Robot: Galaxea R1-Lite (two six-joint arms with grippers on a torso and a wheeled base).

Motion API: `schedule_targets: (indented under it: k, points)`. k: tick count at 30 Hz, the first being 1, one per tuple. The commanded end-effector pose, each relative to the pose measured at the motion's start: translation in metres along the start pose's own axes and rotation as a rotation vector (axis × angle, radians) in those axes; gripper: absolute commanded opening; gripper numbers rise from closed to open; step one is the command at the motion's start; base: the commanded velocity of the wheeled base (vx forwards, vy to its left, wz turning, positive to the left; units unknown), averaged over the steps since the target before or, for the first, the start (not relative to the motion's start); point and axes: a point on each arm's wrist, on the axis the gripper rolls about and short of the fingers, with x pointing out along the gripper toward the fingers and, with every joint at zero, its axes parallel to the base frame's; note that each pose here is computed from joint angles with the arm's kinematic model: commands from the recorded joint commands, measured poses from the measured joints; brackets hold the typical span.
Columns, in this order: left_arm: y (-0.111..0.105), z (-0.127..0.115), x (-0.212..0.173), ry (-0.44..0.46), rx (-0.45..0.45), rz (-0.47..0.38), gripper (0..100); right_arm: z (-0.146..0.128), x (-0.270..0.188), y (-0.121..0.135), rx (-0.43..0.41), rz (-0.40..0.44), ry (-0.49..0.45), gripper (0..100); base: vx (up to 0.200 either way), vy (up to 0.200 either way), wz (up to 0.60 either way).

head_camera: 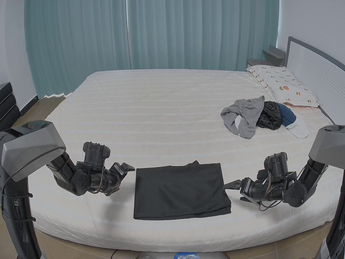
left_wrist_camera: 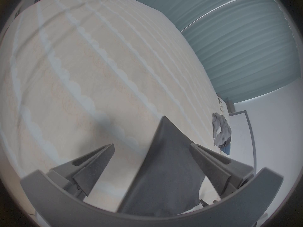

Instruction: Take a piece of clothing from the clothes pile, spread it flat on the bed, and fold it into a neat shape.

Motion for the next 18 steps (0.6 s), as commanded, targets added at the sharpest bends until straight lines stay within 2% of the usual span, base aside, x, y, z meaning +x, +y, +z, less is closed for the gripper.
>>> schedule_targets:
  k: [1,9,15,18]
  points:
    - [-0.001,-0.010,-0.011,0.016,-0.002,-0.017,100,-0.004,-0.005,-0.006,0.080,0.025,-0.019,100,-0.200,0.000,0.00]
    - [-0.001,-0.009,-0.003,0.008,0.017,-0.031,100,-0.003,-0.003,-0.019,0.115,0.053,-0.049,100,0.000,0.000,0.00]
    - [0.009,-0.008,0.020,-0.005,0.242,-0.055,100,-0.005,0.008,-0.028,0.143,0.081,-0.064,100,0.000,0.000,0.00]
    - [0.005,-0.008,0.029,-0.003,0.296,-0.074,100,-0.005,0.008,-0.028,0.171,0.122,-0.093,100,0.000,0.000,0.00]
